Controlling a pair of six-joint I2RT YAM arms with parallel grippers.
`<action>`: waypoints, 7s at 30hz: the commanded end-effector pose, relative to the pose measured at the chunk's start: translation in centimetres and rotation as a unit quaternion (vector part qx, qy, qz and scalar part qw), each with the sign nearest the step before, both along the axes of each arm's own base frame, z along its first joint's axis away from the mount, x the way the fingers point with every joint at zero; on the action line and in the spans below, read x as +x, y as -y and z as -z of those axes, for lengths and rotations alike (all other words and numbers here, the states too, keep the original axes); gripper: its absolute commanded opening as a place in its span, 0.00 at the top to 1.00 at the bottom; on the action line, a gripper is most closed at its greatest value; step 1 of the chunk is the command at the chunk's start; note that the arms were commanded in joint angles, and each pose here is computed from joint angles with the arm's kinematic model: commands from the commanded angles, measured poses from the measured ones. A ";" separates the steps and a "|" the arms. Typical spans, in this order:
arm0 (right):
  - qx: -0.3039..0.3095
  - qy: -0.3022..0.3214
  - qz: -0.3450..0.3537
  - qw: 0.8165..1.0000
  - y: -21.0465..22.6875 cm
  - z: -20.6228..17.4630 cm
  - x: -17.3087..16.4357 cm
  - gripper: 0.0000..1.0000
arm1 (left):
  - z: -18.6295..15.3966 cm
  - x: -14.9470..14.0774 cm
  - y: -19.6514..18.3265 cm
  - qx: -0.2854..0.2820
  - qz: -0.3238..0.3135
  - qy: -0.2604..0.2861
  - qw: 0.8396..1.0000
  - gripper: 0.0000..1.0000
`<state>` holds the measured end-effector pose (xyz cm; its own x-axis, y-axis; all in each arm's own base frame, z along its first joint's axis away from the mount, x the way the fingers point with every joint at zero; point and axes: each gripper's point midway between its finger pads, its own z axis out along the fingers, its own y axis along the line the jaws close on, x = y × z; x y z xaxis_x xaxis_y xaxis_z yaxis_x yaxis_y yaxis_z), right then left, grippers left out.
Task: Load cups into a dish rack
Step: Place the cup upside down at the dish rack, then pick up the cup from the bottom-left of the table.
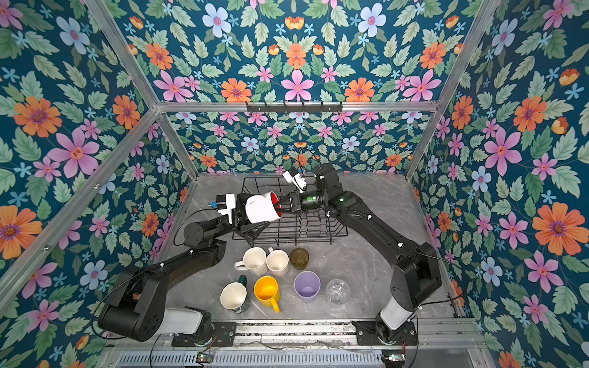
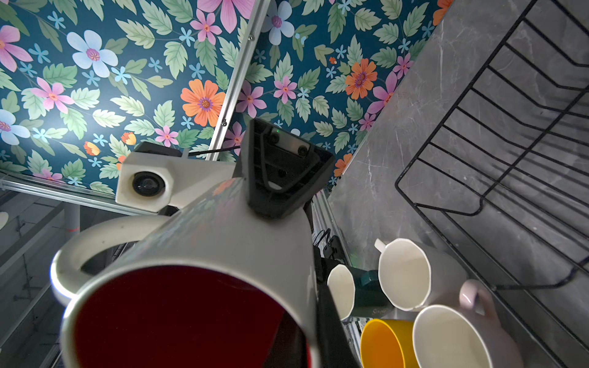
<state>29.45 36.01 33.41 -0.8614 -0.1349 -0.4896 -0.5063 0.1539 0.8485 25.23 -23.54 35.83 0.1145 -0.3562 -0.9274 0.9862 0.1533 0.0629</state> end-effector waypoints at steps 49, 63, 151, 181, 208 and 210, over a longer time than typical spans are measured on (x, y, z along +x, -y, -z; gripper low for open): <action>-0.076 0.043 0.292 0.953 13.4 1.8 6.6 0.22 | -2.9 6.4 -1.5 0.040 -0.165 -0.089 0.981 1.00; -0.251 0.152 0.465 0.835 24.6 3.4 5.0 0.01 | 2.2 16.8 -3.2 0.209 -0.321 -0.334 0.861 1.00; -0.267 0.076 0.406 0.871 22.6 10.9 5.0 0.01 | 27.4 26.6 -7.7 0.504 -0.449 -0.482 0.559 0.11; -0.269 0.082 0.406 0.870 22.7 10.6 5.0 0.01 | 14.0 21.7 -9.8 0.370 -0.507 -0.444 0.639 0.01; -0.288 0.087 0.396 0.867 22.8 10.4 5.6 0.01 | 19.4 -6.0 -16.2 0.360 -0.438 -0.620 0.543 0.43; -0.289 0.086 0.395 0.868 22.7 10.5 5.6 0.01 | 19.9 -6.8 -15.8 0.362 -0.423 -0.632 0.539 0.48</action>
